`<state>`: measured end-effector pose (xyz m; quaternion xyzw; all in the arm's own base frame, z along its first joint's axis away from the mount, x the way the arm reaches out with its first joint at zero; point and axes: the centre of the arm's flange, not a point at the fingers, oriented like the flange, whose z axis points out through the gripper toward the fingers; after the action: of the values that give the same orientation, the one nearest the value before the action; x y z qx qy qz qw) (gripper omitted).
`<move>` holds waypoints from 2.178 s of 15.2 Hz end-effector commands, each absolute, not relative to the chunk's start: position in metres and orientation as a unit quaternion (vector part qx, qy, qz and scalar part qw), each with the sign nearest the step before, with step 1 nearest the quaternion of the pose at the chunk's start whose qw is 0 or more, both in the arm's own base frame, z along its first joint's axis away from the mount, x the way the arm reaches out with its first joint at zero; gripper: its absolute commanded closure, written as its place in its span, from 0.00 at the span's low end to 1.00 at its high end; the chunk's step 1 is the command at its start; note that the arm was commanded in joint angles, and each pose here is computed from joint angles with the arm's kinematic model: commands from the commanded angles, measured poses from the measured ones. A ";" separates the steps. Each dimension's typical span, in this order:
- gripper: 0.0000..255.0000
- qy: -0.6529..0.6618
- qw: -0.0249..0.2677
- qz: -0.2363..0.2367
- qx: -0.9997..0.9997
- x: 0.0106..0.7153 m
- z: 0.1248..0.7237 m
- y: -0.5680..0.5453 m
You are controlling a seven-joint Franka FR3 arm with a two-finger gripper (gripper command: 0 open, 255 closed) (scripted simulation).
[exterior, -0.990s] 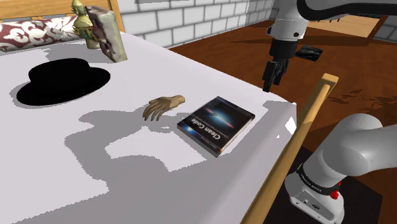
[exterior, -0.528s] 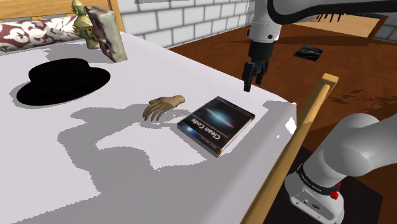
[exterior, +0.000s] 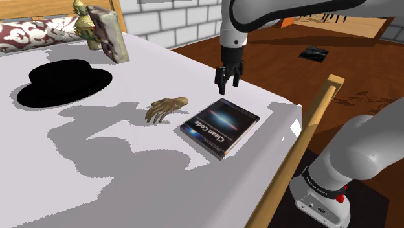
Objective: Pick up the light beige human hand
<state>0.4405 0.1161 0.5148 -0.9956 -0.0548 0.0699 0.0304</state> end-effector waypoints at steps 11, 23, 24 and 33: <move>0.00 -0.063 0.013 0.081 -0.995 0.571 0.473 0.210; 0.00 -0.070 -0.002 0.090 -0.994 0.675 0.424 0.286; 0.00 -0.070 -0.002 0.090 -0.994 0.675 0.419 0.286; 1.00 -0.070 -0.002 0.090 -0.994 0.674 0.396 0.286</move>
<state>0.6743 0.2864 0.3967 -0.9936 -0.0697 0.0891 -0.0016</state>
